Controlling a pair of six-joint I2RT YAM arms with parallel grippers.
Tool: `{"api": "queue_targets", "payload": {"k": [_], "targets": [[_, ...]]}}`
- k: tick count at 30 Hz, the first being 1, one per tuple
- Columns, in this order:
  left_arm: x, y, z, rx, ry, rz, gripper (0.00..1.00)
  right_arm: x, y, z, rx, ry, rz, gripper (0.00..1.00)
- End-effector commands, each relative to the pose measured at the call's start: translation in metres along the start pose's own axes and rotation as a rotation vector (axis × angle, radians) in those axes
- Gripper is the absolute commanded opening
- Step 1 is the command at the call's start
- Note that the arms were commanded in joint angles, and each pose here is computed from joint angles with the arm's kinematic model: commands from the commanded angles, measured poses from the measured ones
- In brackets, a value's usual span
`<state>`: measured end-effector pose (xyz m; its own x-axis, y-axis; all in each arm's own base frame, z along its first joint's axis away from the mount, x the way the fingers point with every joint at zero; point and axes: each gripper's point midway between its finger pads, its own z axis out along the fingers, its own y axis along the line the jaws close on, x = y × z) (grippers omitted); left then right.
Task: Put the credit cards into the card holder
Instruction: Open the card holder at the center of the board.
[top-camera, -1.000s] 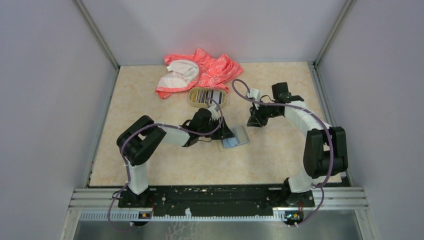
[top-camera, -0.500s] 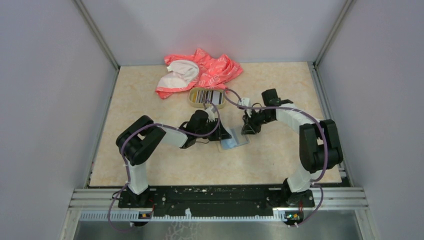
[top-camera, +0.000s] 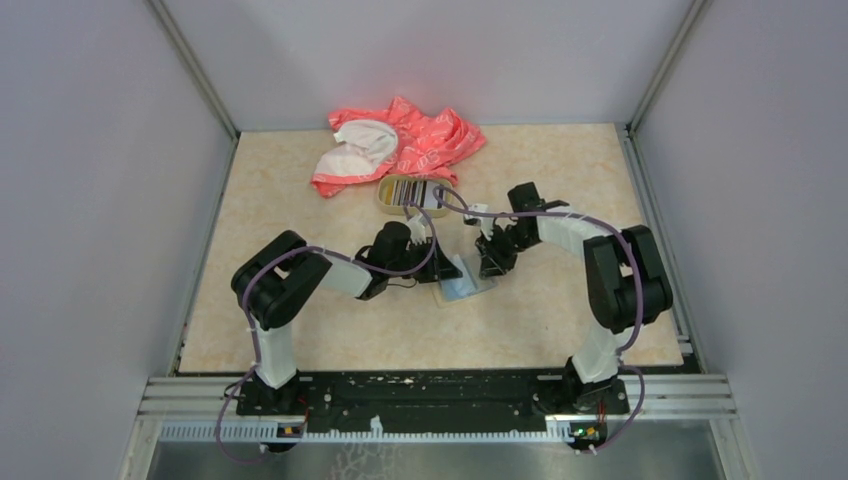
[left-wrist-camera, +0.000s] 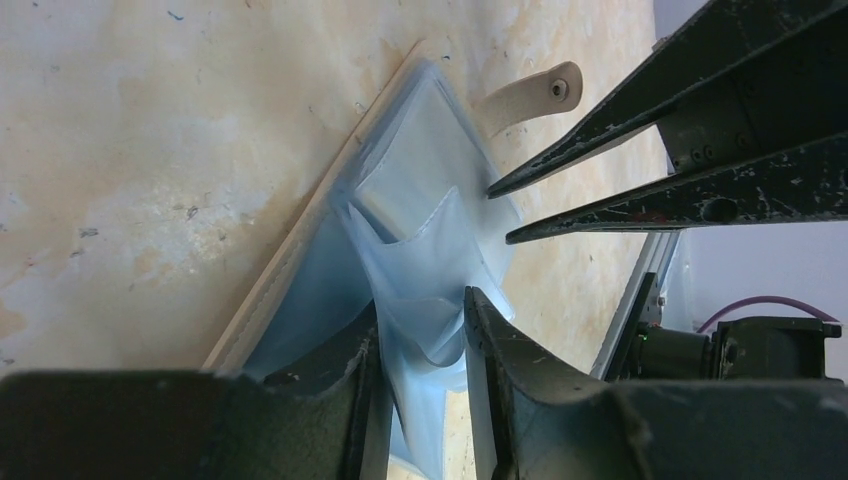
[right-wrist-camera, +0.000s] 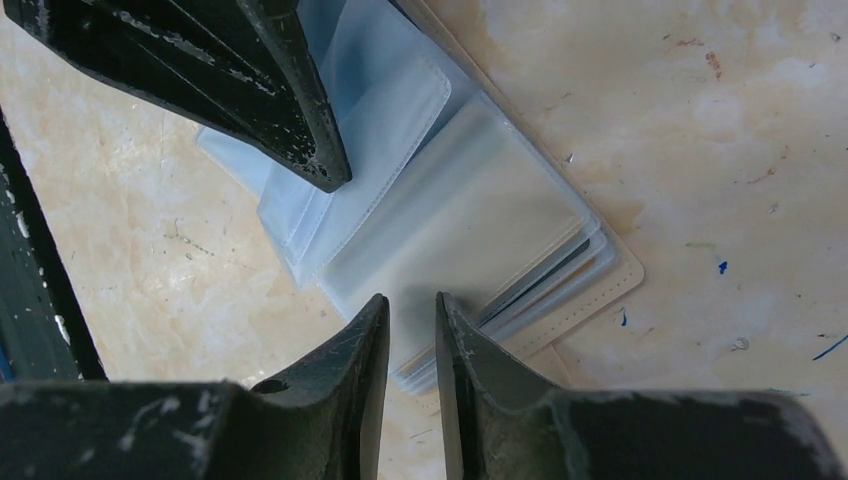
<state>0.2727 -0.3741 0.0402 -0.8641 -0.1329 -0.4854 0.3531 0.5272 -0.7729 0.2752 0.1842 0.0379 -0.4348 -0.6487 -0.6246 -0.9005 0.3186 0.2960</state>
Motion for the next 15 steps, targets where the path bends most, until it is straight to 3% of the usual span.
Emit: {"api": "queue_targets", "payload": {"k": [1,10,15], "targets": [[-0.001,-0.007,-0.001,0.051,-0.003,0.009,0.37,-0.016,-0.01,0.001,0.032,-0.013,-0.026,0.24],[-0.001,-0.008,0.001,0.064,0.002,0.006,0.41,-0.02,0.006,0.009,-0.056,-0.033,-0.007,0.26],[-0.001,-0.007,0.0,0.06,0.001,0.001,0.39,-0.032,0.007,0.002,-0.045,-0.056,-0.021,0.26]]}}
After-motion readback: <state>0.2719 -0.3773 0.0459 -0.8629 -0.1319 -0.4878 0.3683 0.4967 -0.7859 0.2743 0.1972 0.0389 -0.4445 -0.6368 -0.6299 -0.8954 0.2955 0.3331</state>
